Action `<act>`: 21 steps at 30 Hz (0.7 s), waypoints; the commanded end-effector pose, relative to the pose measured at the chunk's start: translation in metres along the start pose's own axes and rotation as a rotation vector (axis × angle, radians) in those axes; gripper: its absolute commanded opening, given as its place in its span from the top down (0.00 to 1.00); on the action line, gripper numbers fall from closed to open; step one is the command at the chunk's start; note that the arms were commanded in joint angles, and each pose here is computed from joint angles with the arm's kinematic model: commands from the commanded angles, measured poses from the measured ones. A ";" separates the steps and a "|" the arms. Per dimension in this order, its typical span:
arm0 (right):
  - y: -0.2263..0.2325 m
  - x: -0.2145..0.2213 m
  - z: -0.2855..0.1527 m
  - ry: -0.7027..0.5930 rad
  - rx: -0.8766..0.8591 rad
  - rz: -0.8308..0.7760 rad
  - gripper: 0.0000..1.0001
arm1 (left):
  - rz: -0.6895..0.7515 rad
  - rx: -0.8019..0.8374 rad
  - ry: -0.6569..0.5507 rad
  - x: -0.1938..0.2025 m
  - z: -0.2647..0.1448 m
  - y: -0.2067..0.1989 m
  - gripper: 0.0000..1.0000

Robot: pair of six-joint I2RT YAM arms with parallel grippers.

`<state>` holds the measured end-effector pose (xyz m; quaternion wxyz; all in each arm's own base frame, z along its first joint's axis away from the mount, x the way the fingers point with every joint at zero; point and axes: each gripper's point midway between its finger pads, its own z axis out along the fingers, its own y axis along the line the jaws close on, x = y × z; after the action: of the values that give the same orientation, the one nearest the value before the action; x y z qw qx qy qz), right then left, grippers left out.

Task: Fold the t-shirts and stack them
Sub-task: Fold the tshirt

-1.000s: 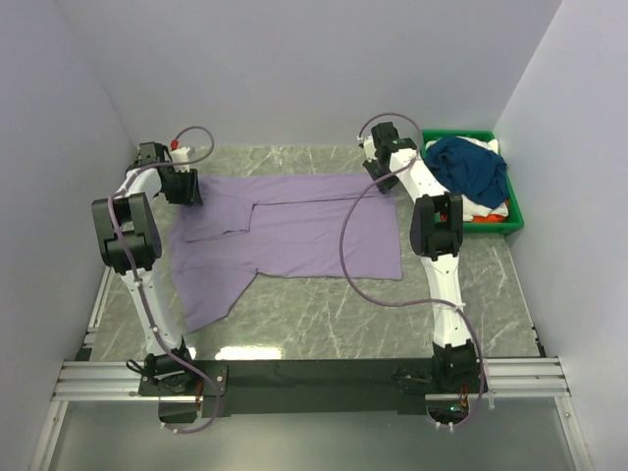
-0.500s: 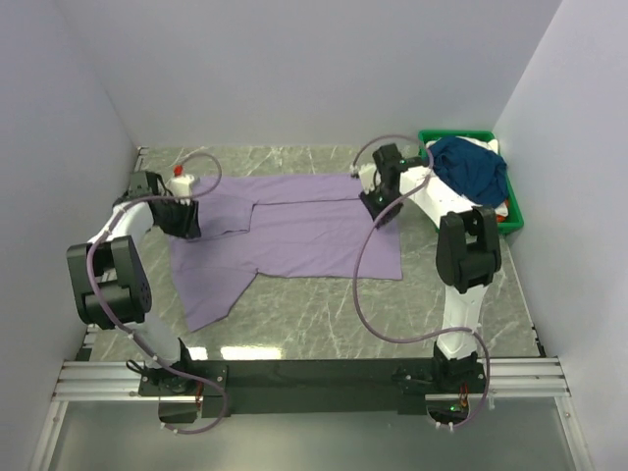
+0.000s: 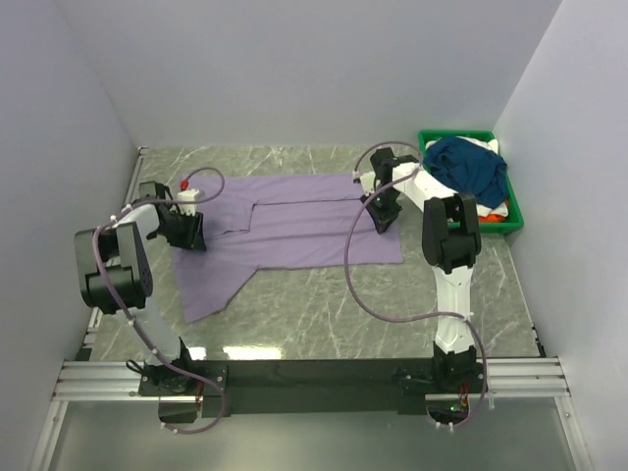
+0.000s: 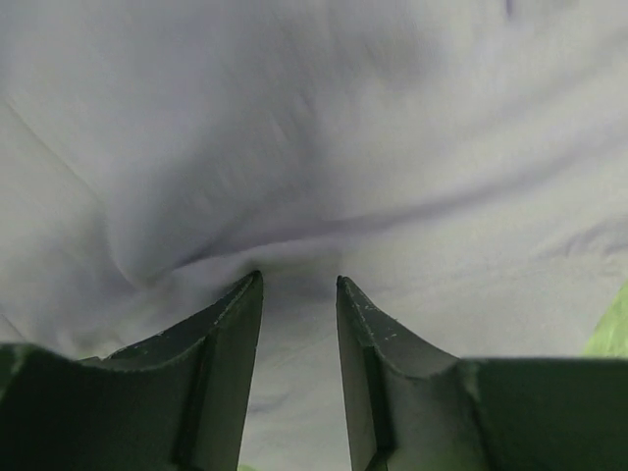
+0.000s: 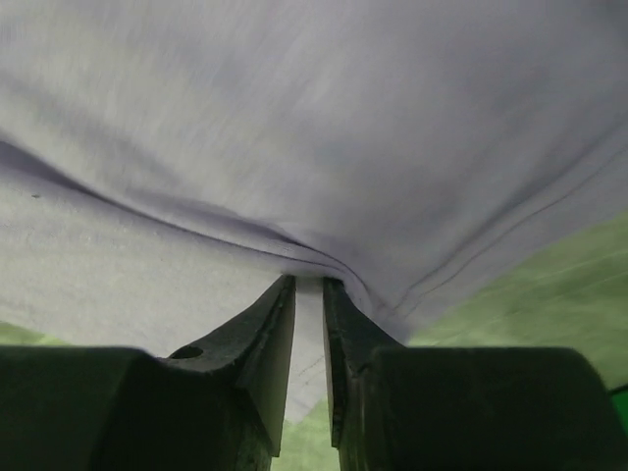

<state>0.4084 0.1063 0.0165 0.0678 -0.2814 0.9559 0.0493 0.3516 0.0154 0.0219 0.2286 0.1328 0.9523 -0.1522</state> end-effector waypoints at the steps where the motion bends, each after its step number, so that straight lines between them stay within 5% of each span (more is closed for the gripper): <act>1: -0.021 -0.016 -0.001 -0.030 0.044 0.021 0.74 | 0.002 0.019 -0.026 -0.022 0.006 0.007 0.56; 7: 0.003 0.001 -0.059 -0.142 0.010 -0.112 0.41 | 0.197 0.126 -0.105 -0.032 -0.054 -0.020 0.48; 13: 0.017 0.047 -0.074 -0.143 0.071 -0.268 0.43 | 0.306 0.147 -0.096 -0.004 -0.084 -0.026 0.47; 21: 0.013 0.063 -0.034 -0.086 0.143 -0.363 0.44 | 0.358 0.146 -0.093 0.012 -0.084 -0.021 0.47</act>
<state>0.3326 0.0825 0.0525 0.1251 -0.4176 0.8999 0.0079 0.3067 0.0328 0.0900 0.2748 0.2758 0.9042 -0.1756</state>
